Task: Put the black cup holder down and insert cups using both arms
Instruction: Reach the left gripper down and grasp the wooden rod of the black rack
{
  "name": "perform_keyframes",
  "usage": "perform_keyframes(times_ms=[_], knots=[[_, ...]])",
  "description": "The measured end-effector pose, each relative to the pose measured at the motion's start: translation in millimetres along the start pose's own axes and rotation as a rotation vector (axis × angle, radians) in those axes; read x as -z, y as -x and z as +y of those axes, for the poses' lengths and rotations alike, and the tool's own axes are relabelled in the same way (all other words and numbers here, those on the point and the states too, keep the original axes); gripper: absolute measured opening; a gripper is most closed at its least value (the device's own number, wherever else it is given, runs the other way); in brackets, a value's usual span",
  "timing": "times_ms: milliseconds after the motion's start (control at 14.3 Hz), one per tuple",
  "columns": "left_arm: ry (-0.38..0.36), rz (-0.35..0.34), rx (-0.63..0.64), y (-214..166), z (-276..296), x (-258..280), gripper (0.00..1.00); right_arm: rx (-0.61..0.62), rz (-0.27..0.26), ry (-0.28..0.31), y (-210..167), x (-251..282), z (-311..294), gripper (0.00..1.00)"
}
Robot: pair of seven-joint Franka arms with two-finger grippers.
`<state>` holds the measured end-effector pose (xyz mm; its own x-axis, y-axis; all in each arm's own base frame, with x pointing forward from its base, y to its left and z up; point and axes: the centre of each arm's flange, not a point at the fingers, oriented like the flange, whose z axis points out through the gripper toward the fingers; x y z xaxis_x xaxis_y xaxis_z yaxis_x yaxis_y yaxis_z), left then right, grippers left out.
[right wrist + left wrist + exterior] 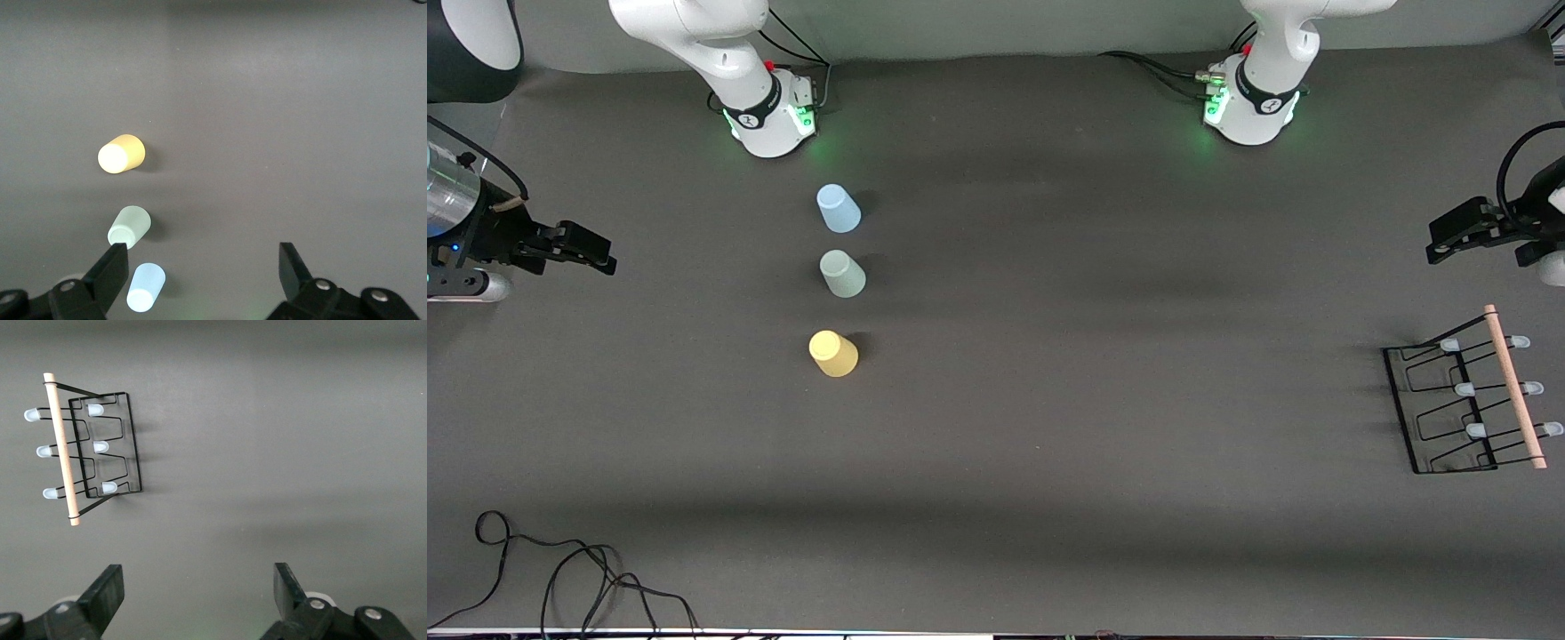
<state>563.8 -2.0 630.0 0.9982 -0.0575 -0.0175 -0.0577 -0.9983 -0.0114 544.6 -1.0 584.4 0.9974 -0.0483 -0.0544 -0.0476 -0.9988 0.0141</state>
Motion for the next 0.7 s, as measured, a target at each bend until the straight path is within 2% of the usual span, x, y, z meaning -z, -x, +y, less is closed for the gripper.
perform_keyframes(times_ms=[419,698], knots=[[0.0,-0.011,0.005,-0.8,-1.1,-6.6,1.0,0.0,0.0,0.0,0.0,0.2,0.0,1.0],[-0.016,-0.009,0.033,-25.4,-15.2,-26.8,1.0,0.0,0.0,0.0,0.0,0.3,-0.1,1.0]])
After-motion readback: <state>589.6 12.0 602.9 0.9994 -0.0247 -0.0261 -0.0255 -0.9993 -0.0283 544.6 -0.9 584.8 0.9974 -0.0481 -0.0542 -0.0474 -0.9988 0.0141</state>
